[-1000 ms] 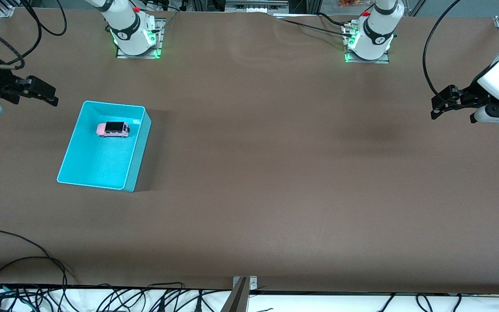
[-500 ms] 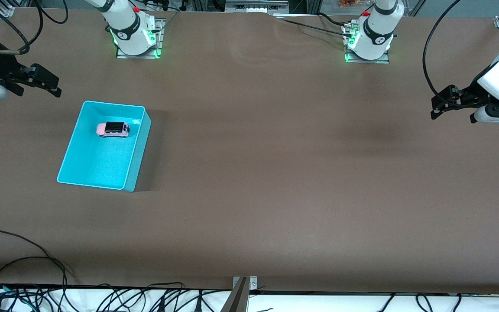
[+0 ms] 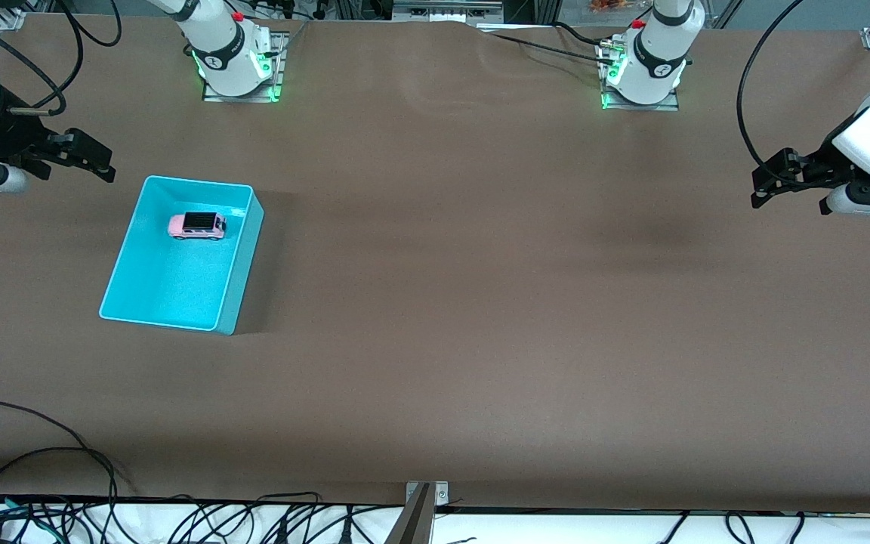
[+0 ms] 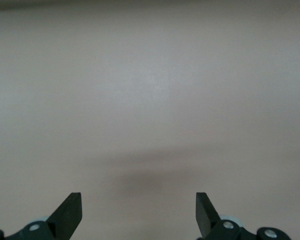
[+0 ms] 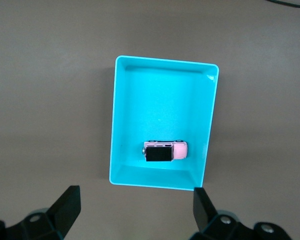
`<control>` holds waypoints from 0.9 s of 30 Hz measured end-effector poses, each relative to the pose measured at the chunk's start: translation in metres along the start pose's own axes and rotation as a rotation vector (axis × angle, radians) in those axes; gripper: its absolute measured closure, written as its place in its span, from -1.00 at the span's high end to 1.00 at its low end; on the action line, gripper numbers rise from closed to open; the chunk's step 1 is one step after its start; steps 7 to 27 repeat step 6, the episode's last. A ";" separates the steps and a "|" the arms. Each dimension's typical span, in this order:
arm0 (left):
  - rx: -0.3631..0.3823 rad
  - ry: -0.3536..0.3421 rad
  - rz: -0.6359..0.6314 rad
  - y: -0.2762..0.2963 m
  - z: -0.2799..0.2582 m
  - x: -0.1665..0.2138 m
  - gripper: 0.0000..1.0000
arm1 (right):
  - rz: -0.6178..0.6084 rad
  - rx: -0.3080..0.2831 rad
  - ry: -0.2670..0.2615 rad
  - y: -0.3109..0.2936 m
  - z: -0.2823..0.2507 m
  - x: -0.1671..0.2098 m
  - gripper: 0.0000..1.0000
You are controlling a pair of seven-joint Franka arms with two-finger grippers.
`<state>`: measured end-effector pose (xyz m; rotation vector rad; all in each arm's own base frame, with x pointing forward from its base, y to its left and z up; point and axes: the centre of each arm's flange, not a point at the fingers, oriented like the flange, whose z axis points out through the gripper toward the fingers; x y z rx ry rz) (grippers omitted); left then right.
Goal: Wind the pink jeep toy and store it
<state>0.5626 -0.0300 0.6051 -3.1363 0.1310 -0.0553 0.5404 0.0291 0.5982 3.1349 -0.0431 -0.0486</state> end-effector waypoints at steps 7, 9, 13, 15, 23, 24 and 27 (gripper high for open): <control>0.000 0.000 0.000 0.000 0.000 0.000 1.00 | 0.000 0.000 0.001 0.000 0.000 0.000 1.00; 0.000 0.000 0.000 0.000 0.000 0.000 1.00 | 0.000 0.000 0.001 0.000 0.000 0.000 1.00; 0.000 0.000 0.000 0.000 0.000 0.000 1.00 | 0.000 0.000 0.001 0.000 0.000 0.000 1.00; 0.000 0.000 0.000 0.000 0.000 0.000 1.00 | 0.000 0.000 0.001 0.000 0.000 0.000 1.00; 0.000 0.000 0.000 0.000 0.000 0.000 1.00 | 0.000 0.000 0.001 0.000 0.000 0.000 1.00; 0.000 0.000 0.000 0.000 0.000 0.000 1.00 | 0.000 0.000 0.001 0.000 0.000 0.000 1.00; 0.000 0.000 0.000 0.000 0.000 0.000 1.00 | 0.000 0.000 0.001 0.000 0.000 0.000 1.00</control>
